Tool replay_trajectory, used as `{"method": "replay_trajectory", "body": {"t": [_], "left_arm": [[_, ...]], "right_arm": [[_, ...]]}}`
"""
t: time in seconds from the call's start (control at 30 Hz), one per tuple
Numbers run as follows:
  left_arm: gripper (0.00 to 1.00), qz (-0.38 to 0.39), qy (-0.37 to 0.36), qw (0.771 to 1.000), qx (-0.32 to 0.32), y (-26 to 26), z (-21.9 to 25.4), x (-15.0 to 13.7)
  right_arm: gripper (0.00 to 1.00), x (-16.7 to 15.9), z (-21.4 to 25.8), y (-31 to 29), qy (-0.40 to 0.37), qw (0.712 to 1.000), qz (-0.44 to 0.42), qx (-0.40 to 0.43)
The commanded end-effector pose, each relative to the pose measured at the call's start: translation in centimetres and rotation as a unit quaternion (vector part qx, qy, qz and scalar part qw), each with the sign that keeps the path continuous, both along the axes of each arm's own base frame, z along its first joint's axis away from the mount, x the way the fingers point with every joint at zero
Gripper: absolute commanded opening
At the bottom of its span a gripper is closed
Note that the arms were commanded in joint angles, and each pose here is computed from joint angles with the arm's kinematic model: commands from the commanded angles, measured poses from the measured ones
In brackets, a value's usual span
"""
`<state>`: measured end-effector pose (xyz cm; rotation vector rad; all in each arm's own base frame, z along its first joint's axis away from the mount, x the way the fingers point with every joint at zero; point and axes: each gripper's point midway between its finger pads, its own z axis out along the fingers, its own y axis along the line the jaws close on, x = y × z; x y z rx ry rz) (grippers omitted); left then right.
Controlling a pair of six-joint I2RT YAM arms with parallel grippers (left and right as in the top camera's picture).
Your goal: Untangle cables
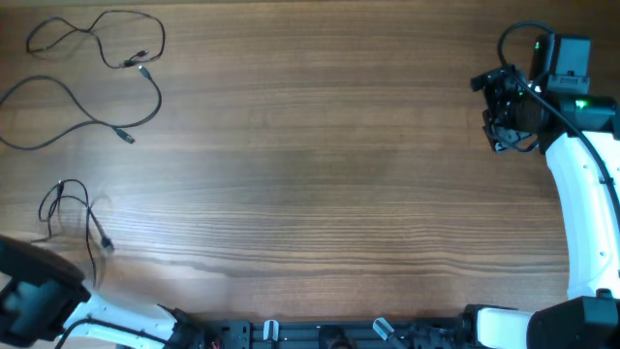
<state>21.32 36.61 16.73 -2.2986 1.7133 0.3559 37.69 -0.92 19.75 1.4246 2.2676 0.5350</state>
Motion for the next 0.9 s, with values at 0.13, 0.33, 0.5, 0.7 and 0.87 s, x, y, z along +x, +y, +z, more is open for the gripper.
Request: {"method": "replay_trajectory", "body": {"t": [0.13,0.33,0.5,0.7,0.87], "left_arm": [[0.83,0.168,0.082,0.982,-0.013,2.1,-5.9,-10.1],[0.69,0.168,0.115,0.977,-0.060,1.6,-12.3,-14.4],[0.51,0.154,0.128,0.976,-0.082,0.3,-15.6,-15.1],[0.46,0.085,0.137,0.982,-0.100,-0.1,-16.6,-14.9],[0.57,0.030,0.093,0.990,-0.106,0.6,-17.2,-13.2]], "right_arm": [[0.81,0.2,-0.3,0.3,0.002,1.000,0.013,-0.003],[0.81,0.2,-0.3,0.3,0.002,1.000,0.013,-0.003],[0.81,0.2,-0.3,0.3,0.002,1.000,0.013,-0.003],[0.81,-0.1,-0.5,0.3,0.010,1.000,0.013,-0.003],[0.81,-0.4,-0.6,0.3,0.016,1.000,0.013,-0.002]]}}
